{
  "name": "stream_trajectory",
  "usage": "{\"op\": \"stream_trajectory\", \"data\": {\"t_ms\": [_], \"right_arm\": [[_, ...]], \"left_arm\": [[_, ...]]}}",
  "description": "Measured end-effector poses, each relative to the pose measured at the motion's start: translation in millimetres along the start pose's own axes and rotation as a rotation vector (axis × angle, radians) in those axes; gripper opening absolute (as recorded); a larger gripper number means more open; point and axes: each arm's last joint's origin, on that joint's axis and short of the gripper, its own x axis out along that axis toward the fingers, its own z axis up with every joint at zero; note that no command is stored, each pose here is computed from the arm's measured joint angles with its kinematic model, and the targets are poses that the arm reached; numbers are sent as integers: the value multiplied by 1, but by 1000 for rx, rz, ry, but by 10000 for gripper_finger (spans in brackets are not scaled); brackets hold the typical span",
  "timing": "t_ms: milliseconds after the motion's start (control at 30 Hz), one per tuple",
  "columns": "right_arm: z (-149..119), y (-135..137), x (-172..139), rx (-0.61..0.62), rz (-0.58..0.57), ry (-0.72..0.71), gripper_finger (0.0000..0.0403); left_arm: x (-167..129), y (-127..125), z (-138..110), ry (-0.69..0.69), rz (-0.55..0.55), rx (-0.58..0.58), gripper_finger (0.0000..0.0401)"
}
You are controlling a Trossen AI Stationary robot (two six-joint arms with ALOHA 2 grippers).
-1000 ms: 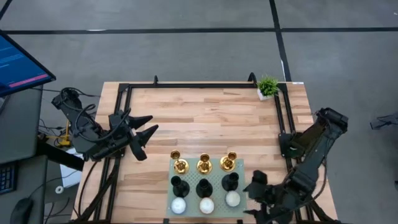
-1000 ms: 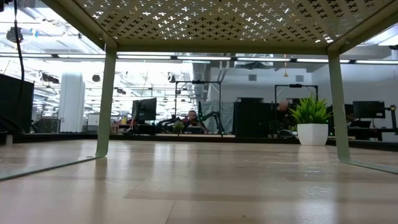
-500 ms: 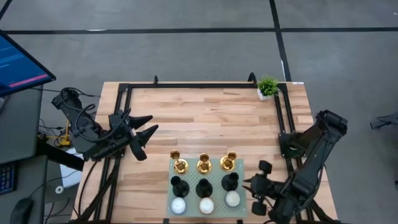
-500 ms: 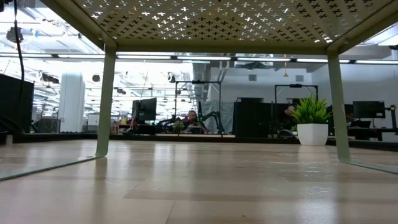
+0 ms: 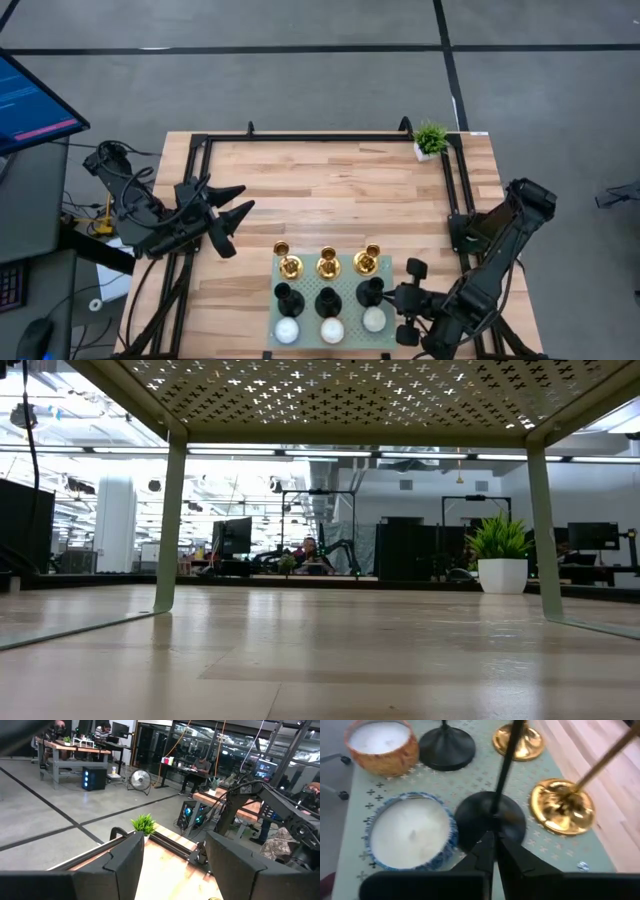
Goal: Pick & Place candle stick holders
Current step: Put the blue scented candle on the shelf aligned with the other orange scented candle
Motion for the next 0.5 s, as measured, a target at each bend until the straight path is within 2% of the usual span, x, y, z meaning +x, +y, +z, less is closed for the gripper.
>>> {"op": "stream_trajectory", "data": {"t_ms": [100,500], "right_arm": [[0,3,2,2,26,-17,2],[1,8,2,25,83,-7,2]], "left_arm": [[0,0,0,0,0,-1,212],[0,0,0,0,0,-2,212]]}}
